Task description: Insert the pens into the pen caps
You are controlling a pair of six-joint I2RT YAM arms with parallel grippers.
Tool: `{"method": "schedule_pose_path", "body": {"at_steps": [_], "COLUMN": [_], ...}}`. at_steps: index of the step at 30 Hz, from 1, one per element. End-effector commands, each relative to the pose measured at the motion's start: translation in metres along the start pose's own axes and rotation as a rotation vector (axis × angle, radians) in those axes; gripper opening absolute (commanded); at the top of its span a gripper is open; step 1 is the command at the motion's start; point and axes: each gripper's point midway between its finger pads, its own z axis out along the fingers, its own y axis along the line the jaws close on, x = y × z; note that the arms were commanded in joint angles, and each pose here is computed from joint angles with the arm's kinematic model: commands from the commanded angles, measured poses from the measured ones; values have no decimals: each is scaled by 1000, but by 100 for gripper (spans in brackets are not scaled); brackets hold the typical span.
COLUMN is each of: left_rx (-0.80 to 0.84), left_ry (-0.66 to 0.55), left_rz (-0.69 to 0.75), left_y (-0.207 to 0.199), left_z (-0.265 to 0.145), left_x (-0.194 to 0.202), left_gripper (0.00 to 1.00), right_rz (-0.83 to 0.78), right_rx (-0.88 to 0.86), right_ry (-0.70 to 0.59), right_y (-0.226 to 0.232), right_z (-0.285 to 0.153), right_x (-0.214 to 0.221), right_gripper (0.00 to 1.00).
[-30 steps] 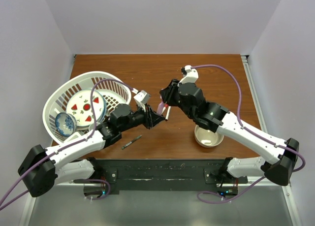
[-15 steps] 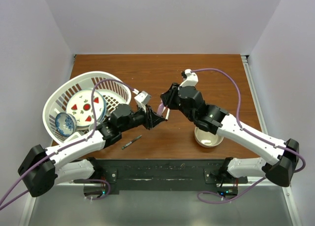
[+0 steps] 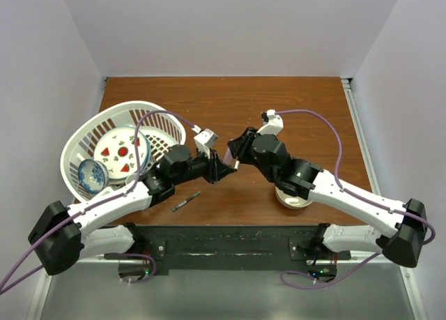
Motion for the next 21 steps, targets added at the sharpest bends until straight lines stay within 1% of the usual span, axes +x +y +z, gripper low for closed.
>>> {"method": "schedule_pose_path", "body": {"at_steps": [1,2,6,7,9,10,13,14,15,16,19,21], "left_rx": [73,75,84,87,94,99,139,156,170,202,263,291], "left_ry": [-219,-225,-236,-232,-235,-231,-227,-226,-217,-197,-168,-166], "left_rz": [68,68,68,70,72,71,76,80,82,86,87,90], "left_y": [-31,-31,-34,-34,-36,-36,-43,-46,-49,-54,-64,-70], "left_z": [0,-1,-2,-2,-5,-6,-14,-18,-20,-23,-34,-43], "left_x": [-75,-77,-81,-79,-79,-77,-72,-70,-68,-61,-52,-49], "left_gripper": [0,0,0,0,0,0,0,0,0,0,0,0], "right_rz": [30,33,50,53,43,43,13,8,-34,-40,-123,-178], "right_rx": [-16,-18,-55,-62,-77,-86,-116,-133,-169,-196,-282,-309], "right_ry": [96,109,119,113,87,71,26,13,2,-18,-33,-35], "right_y": [2,3,15,17,20,23,27,28,33,36,47,48], "right_z": [-10,-10,-15,-16,-21,-24,-36,-41,-45,-54,-74,-83], "right_x": [37,41,42,38,28,21,2,-3,-8,-18,-32,-36], "right_gripper": [10,12,26,32,38,44,50,54,57,59,70,76]}}
